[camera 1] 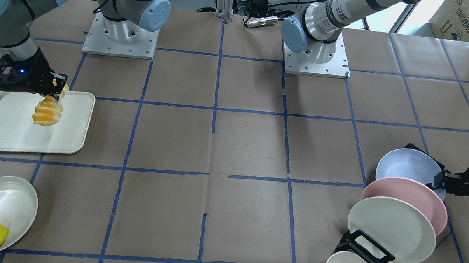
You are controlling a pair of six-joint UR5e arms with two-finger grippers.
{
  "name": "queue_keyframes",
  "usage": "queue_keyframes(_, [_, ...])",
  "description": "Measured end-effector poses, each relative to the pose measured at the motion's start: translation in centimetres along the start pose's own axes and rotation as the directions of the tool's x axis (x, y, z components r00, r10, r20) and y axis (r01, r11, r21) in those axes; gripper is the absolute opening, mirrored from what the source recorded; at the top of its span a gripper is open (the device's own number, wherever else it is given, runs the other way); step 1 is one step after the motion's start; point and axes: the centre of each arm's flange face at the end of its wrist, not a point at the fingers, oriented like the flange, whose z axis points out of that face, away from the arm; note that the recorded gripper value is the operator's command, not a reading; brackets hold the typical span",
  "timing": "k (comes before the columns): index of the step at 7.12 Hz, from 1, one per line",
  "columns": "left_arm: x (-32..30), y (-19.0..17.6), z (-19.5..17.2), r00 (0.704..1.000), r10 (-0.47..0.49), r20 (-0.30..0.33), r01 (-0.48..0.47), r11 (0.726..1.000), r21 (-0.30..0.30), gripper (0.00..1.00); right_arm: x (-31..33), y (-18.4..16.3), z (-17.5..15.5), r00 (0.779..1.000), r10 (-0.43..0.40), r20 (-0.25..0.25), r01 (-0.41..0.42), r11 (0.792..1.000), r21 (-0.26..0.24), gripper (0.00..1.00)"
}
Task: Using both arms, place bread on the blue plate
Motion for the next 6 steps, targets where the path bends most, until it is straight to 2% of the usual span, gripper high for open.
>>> queue_keyframes(2, [0.1,-0.6,-2.1,1.0,0.001,-0.009,-0.001,1.0,-0.008,0.14,-1.2,-0.6,-6.2,0.998,0.037,0.049,-0.034,0.998,-0.059,0.06])
queue_keyframes(3, [0.0,-0.9,-3.6,1.0,-0.002,-0.022,0.001,1.0,-0.018,0.13,-2.5,-1.6,-9.8,0.996,0.063,0.063,-0.058,0.995,-0.083,0.04])
queue_keyframes(5, [0.0,-1.1,-4.8,0.999,-0.002,-0.04,0.0,0.999,-0.033,0.12,-6.6,-3.5,-16.1,0.995,0.083,0.057,-0.078,0.993,-0.091,0.0])
queue_keyframes(6, [0.0,-1.1,-4.9,0.999,0.0,-0.043,-0.001,0.999,-0.035,0.12,-9.3,-4.0,-18.3,0.996,0.069,0.052,-0.064,0.994,-0.088,0.0])
